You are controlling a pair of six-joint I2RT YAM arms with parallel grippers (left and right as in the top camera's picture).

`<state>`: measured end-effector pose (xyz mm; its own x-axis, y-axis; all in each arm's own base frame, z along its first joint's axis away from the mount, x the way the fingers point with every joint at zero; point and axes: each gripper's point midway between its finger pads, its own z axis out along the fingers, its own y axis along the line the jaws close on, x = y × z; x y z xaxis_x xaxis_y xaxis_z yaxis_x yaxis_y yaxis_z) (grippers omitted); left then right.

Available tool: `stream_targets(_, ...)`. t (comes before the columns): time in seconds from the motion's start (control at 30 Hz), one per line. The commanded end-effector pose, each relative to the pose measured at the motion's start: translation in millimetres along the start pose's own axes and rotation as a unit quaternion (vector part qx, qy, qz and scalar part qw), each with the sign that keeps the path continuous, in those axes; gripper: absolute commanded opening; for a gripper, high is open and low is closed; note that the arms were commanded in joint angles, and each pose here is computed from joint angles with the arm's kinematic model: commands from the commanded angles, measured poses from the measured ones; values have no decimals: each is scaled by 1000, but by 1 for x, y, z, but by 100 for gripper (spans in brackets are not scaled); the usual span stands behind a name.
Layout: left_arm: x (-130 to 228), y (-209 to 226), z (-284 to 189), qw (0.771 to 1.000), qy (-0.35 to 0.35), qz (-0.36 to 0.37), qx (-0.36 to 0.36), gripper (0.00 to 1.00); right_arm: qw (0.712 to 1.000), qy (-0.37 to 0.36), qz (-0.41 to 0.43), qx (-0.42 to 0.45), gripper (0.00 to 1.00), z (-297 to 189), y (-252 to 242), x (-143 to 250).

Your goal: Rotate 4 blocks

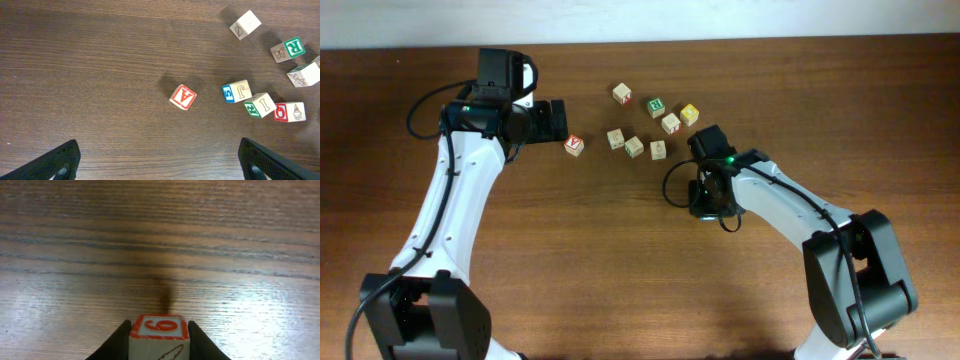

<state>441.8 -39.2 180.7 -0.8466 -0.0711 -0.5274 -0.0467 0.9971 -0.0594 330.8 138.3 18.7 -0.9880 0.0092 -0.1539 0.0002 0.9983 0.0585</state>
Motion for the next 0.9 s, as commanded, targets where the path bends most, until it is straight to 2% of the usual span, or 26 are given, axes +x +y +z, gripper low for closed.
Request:
stream_targets(0.0, -5, 0, -1, 1000, -5, -6, -2, 99, 1000, 3, -7, -1, 38, 2, 2, 3)
stream_targets(0.1, -5, 0, -1, 1000, -5, -6, -2, 99, 1000, -1, -7, -3, 38, 2, 3, 1)
stream_targets(0.13, -5, 0, -1, 1000, -5, -6, -2, 99, 1000, -16, -7, -8, 41, -6, 7, -11)
stream_targets(0.17, -5, 0, -1, 1000, -5, -6, -2, 99, 998, -53, -14, -21, 55, -29, 16, -42)
stream_targets(0.23, -5, 0, -1, 1000, -5, -6, -2, 99, 992, -128, -2, -18, 58, -53, 18, -86)
stream_targets(0.27, -5, 0, -1, 1000, -5, -6, -2, 99, 985, -167, 39, 1, 58, -56, 11, -103)
stream_targets(0.33, -5, 0, -1, 1000, -5, -6, -2, 99, 977, -194, 77, 35, 58, -34, 1, -120)
stream_targets(0.43, -5, 0, -1, 1000, -5, -6, -2, 99, 973, -199, 92, 72, 58, -5, -11, -126)
stream_targets(0.5, -5, 0, -1, 1000, -5, -6, -2, 99, 974, -191, 102, 73, 56, 3, -16, -125)
stream_targets(0.6, -5, 0, -1, 1000, -5, -6, -2, 99, 978, -175, 98, 63, 36, 17, -11, -121)
stream_targets(0.7, -5, 0, -1, 1000, -5, -6, -2, 99, 980, -165, 94, 59, 24, 16, -10, -118)
stream_targets(0.77, -5, 0, -1, 1000, -5, -6, -2, 99, 986, -149, 72, 11, 24, -7, 7, -112)
stream_targets(0.8, -5, 0, -1, 1000, -5, -6, -2, 99, 990, -131, 41, -43, 24, -23, 27, -106)
stream_targets(0.83, -5, 0, -1, 1000, -5, -6, -2, 99, 989, -89, 22, -114, 25, -34, 52, -87)
stream_targets(0.87, -5, 0, -1, 1000, -5, -6, -2, 99, 992, -42, 11, -115, 24, -31, 60, -61)
